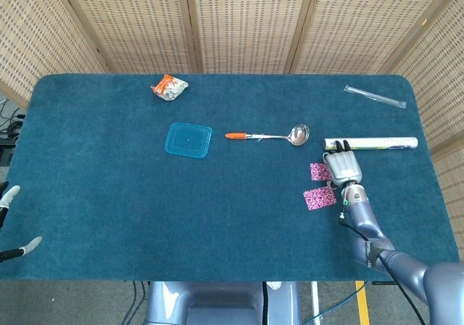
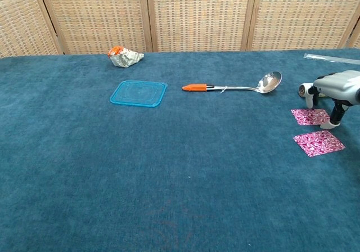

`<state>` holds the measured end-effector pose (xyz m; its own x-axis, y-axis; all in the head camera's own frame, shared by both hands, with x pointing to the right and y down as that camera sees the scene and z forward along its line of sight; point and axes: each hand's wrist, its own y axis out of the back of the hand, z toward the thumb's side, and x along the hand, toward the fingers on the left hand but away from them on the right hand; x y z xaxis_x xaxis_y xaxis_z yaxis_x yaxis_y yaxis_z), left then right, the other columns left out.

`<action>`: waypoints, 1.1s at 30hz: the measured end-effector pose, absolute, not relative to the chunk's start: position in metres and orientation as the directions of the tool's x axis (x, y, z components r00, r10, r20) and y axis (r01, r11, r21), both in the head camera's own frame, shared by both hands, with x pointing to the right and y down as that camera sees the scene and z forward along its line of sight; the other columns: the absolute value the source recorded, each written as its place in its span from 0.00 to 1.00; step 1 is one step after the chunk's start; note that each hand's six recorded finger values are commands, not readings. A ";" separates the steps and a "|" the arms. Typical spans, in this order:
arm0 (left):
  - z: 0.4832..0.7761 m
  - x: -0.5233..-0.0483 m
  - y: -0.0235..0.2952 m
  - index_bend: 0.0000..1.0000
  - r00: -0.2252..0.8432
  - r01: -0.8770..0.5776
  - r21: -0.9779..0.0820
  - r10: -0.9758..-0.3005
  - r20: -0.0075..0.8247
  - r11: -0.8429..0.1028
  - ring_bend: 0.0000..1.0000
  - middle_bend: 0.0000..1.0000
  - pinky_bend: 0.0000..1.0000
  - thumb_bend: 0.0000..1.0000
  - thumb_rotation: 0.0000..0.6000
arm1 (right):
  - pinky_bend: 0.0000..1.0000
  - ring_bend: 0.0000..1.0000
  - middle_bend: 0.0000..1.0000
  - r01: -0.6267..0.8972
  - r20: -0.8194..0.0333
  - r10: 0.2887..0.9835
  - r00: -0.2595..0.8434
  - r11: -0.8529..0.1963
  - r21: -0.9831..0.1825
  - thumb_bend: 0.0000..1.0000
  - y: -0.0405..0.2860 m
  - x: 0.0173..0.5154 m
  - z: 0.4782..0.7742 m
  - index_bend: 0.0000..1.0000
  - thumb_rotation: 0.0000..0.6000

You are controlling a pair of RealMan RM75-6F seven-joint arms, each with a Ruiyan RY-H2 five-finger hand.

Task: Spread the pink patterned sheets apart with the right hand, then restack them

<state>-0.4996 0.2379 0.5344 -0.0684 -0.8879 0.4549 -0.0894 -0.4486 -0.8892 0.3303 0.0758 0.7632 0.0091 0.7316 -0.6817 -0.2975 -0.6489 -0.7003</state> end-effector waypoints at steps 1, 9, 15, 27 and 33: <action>0.534 -0.500 0.238 0.07 -0.068 -0.090 -0.889 -0.888 0.455 -0.449 0.00 0.00 0.00 0.00 0.79 | 0.00 0.00 0.32 -0.298 -0.682 0.732 0.010 -0.649 -0.700 0.24 0.076 0.330 0.763 0.35 1.00; 0.535 -0.501 0.239 0.07 -0.073 -0.089 -0.888 -0.887 0.457 -0.450 0.00 0.00 0.00 0.00 0.78 | 0.00 0.00 0.32 -0.304 -0.685 0.728 0.007 -0.651 -0.695 0.24 0.074 0.329 0.765 0.35 1.00; 0.535 -0.502 0.239 0.07 -0.073 -0.089 -0.888 -0.886 0.458 -0.451 0.00 0.00 0.00 0.00 0.78 | 0.00 0.00 0.32 -0.306 -0.688 0.726 0.000 -0.655 -0.691 0.25 0.075 0.331 0.767 0.35 1.00; 0.535 -0.501 0.239 0.07 -0.072 -0.088 -0.889 -0.887 0.456 -0.450 0.00 0.00 0.00 0.00 0.78 | 0.00 0.00 0.34 -0.306 -0.688 0.725 0.002 -0.655 -0.691 0.25 0.077 0.331 0.767 0.40 1.00; 0.535 -0.501 0.239 0.07 -0.072 -0.086 -0.890 -0.888 0.455 -0.449 0.00 0.00 0.00 0.00 0.78 | 0.00 0.00 0.35 -0.304 -0.688 0.726 0.002 -0.655 -0.692 0.26 0.078 0.332 0.768 0.44 1.00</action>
<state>-0.5010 0.2386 0.5345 -0.0716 -0.8877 0.4548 -0.0856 -0.4488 -0.8895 0.3317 0.0783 0.7677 0.0019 0.7260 -0.6877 -0.3043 -0.6547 -0.6920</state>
